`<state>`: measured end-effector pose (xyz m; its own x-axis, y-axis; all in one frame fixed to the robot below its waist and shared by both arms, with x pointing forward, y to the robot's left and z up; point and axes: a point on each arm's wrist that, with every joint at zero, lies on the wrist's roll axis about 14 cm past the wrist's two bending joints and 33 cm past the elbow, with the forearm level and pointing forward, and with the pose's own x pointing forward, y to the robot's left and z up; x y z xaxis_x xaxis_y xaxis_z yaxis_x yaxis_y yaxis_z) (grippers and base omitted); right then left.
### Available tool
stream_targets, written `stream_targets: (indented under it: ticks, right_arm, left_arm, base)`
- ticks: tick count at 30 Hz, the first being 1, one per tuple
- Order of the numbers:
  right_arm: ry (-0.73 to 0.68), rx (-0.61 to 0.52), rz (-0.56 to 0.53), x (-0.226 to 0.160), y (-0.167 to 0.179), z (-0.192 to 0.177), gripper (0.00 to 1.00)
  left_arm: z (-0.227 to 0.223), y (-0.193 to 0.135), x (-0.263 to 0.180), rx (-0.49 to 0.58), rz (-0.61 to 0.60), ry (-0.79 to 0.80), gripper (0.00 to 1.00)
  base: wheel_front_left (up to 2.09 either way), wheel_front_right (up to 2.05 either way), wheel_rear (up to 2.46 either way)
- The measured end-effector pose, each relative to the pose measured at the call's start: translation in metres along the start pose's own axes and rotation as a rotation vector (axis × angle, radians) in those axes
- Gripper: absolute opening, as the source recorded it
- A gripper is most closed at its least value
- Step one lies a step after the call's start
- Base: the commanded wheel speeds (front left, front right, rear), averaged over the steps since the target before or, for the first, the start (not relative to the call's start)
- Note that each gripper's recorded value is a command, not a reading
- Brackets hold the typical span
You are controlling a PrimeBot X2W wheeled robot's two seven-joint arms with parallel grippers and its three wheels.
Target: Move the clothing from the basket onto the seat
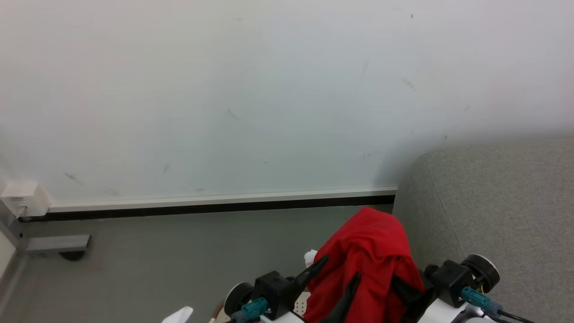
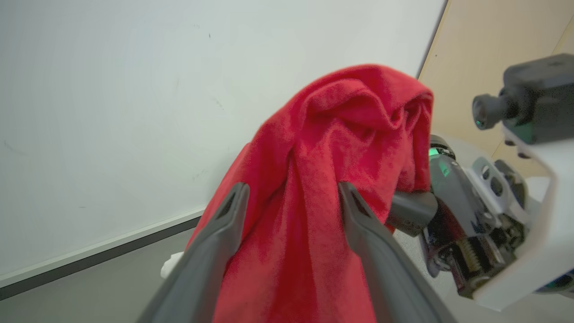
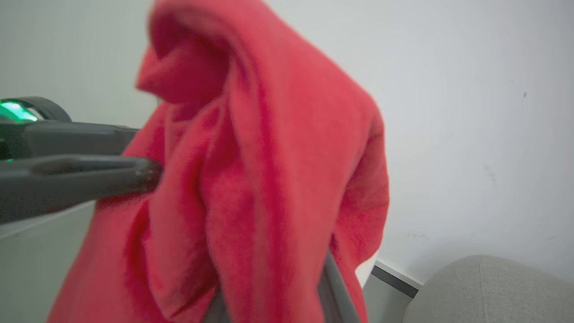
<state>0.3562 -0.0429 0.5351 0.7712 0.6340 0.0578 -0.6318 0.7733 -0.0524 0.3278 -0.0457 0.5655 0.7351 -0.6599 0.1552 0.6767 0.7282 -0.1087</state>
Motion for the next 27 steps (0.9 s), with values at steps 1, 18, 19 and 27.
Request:
stream_targets:
  ticks: [1,18,19,27]
  right_arm:
    - [-0.005,-0.003,-0.008,0.0,-0.003,0.002,0.0]
    - [-0.066,-0.056,-0.149,-0.028,-0.045,0.027,0.0]
    - [-0.067,-0.058,-0.166,-0.032,-0.05,0.028,0.0]
    - [-0.075,-0.09,-0.286,-0.066,-0.079,0.039,0.0]
  left_arm:
    - [-0.001,0.0,0.0,0.0,0.001,0.002,1.0]
    - [-0.016,-0.016,0.01,-0.007,-0.055,0.038,1.0]
    - [-0.017,-0.019,0.011,-0.008,-0.066,0.039,1.0]
    - [-0.025,-0.042,0.024,-0.022,-0.152,0.058,1.0]
  base:
    - [0.0,0.0,0.0]
    - [0.0,0.0,0.0]
    - [0.0,0.0,0.0]
    - [0.0,0.0,0.0]
